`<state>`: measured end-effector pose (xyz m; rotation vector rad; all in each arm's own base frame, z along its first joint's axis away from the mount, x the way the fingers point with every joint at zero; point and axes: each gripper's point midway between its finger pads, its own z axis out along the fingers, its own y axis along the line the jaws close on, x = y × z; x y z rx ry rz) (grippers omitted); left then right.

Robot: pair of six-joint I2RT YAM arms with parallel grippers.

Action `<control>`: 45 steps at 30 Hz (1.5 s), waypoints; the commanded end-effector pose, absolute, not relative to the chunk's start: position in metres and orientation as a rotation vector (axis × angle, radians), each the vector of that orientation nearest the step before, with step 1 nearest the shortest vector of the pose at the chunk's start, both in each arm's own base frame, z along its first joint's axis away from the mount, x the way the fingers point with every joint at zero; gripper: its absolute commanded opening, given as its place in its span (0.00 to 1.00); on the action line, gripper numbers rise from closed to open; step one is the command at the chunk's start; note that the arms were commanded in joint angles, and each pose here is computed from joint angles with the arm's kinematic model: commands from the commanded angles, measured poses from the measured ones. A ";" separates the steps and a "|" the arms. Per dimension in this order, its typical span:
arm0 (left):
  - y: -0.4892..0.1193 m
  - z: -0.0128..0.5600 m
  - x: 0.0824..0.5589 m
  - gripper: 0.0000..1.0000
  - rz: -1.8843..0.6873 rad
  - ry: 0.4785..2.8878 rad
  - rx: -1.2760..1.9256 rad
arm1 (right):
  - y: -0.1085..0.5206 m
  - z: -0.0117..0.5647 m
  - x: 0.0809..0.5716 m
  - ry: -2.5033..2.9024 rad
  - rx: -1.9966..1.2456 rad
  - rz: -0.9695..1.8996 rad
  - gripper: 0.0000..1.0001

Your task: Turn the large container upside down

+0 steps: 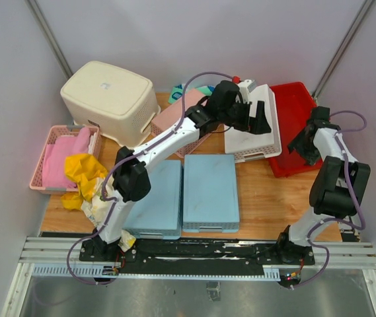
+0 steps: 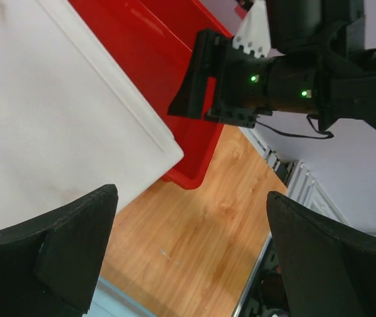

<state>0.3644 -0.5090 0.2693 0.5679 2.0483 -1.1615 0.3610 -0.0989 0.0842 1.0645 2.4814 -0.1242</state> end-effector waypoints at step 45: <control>-0.551 0.177 0.413 0.99 -1.204 2.060 0.491 | -0.010 0.119 0.248 2.516 0.363 0.084 0.67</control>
